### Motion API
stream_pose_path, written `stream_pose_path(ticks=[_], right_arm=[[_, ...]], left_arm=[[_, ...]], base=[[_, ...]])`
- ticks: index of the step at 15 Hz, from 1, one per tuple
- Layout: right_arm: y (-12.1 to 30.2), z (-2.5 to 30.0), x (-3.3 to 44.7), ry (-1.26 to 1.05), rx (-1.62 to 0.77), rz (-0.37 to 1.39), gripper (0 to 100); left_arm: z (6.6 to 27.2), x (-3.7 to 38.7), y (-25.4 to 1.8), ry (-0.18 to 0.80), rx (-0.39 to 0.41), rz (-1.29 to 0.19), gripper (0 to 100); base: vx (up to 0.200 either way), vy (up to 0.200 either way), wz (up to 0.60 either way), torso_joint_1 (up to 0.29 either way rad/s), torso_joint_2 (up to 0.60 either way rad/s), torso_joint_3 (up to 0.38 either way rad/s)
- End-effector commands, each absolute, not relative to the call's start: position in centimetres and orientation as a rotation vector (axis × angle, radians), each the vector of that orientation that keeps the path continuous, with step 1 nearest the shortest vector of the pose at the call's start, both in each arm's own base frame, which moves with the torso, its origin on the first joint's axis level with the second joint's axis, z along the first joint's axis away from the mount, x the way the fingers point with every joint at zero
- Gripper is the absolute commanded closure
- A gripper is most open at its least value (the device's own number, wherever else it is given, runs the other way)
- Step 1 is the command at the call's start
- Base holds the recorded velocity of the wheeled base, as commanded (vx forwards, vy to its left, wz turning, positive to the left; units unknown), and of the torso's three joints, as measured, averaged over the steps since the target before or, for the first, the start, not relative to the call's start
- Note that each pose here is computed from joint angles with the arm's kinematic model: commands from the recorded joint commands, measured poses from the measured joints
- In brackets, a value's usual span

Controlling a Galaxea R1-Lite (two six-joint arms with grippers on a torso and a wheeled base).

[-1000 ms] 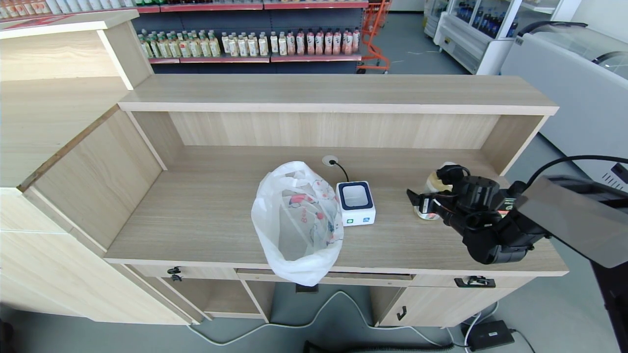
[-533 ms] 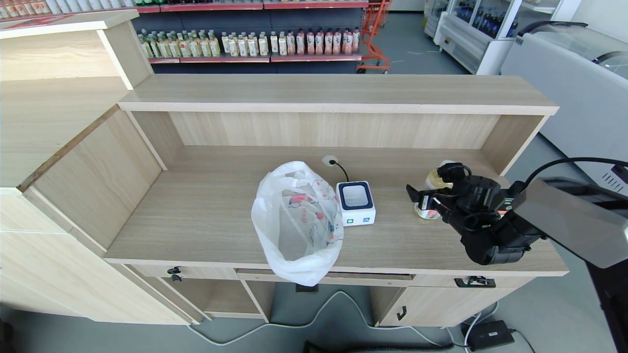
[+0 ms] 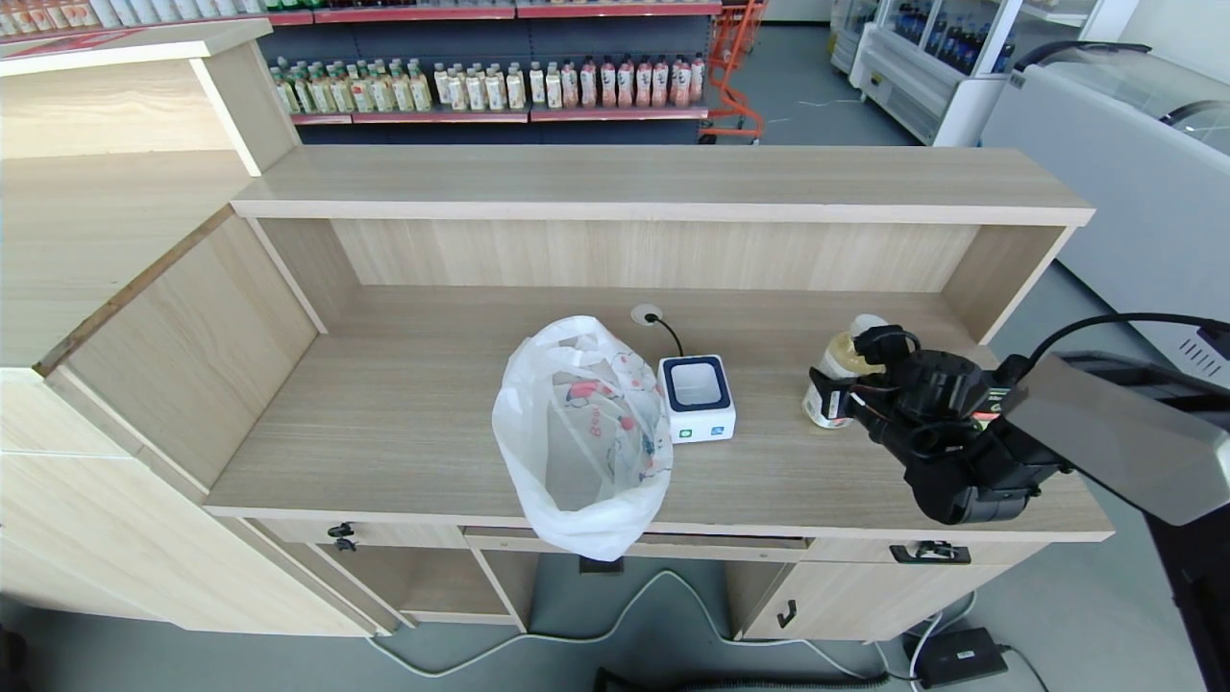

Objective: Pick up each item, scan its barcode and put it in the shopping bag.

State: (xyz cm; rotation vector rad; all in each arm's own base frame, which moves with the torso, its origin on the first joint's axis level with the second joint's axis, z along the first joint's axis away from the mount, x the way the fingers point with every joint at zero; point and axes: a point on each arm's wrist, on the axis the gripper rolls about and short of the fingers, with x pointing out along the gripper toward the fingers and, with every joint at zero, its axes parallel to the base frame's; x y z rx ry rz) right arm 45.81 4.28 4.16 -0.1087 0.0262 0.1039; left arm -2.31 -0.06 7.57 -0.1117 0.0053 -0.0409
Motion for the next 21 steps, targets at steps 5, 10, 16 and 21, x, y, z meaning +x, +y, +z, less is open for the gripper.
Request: stream_pose_path(ticks=[5, 10, 16, 21], right_arm=[[3.8, 3.6, 45.4, 0.048, -0.128, 0.094, 100], [2.9, 6.4, 42.8, 0.104, -0.043, 0.077, 100], [0.3, 14.9, 38.6, 0.078, 0.068, 0.094, 100], [1.5, 25.2, 30.5, 0.019, 0.274, 0.500, 100]], left_arm=[[7.6, -2.3, -0.1, 0.005, -0.112, -0.041, 0], [7.6, -2.3, -0.1, 0.005, -0.112, -0.041, 0], [7.6, -2.3, -0.1, 0.005, -0.112, -0.041, 0], [7.6, -2.3, -0.1, 0.005, -0.112, -0.041, 0]], base=[[0.000, 0.000, 0.00, 0.000, 0.00, 0.000], [0.000, 0.000, 0.00, 0.000, 0.00, 0.000], [0.000, 0.000, 0.00, 0.000, 0.00, 0.000], [0.000, 0.000, 0.00, 0.000, 0.00, 0.000]])
